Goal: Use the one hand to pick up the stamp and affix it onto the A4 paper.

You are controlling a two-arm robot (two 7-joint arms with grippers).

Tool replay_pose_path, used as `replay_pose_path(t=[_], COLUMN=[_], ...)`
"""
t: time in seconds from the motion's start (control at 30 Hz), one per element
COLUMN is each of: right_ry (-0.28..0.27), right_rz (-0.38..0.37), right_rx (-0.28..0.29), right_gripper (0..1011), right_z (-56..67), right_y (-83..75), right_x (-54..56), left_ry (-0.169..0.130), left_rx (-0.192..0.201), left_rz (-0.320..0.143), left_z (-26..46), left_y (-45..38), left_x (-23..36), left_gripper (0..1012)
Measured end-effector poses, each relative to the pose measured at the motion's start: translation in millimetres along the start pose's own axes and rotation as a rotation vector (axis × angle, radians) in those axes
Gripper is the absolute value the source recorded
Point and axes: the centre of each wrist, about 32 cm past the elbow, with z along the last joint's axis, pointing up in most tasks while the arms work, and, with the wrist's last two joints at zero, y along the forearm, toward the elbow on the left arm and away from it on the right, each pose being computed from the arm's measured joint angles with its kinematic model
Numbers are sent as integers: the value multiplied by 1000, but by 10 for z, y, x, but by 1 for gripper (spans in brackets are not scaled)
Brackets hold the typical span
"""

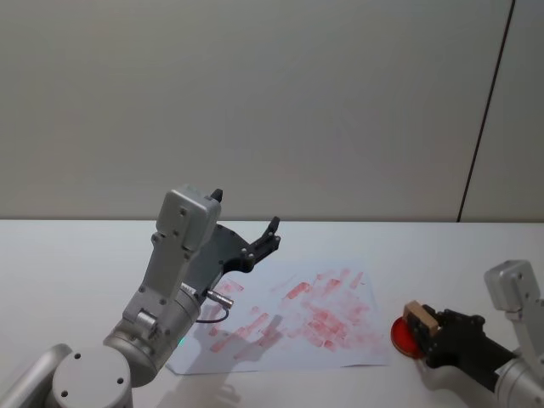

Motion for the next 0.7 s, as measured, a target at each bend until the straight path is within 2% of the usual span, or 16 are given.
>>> replay_pose_path(t=[0.33,0.47,0.7], right_ry=[-23,-29,-31], right_rz=[32,50,69], right_rx=[78,105,109], right_gripper=[217,217,217], right_z=[179,261,294], right_y=[48,132,286], right_x=[-61,-106,-151], left_ry=[0,0,0], left_rx=[0,0,0], left_rz=[0,0,0], left_z=[0,0,0], left_y=[0,0,0], left_x=[0,0,0], left_gripper=[1003,1002,1002])
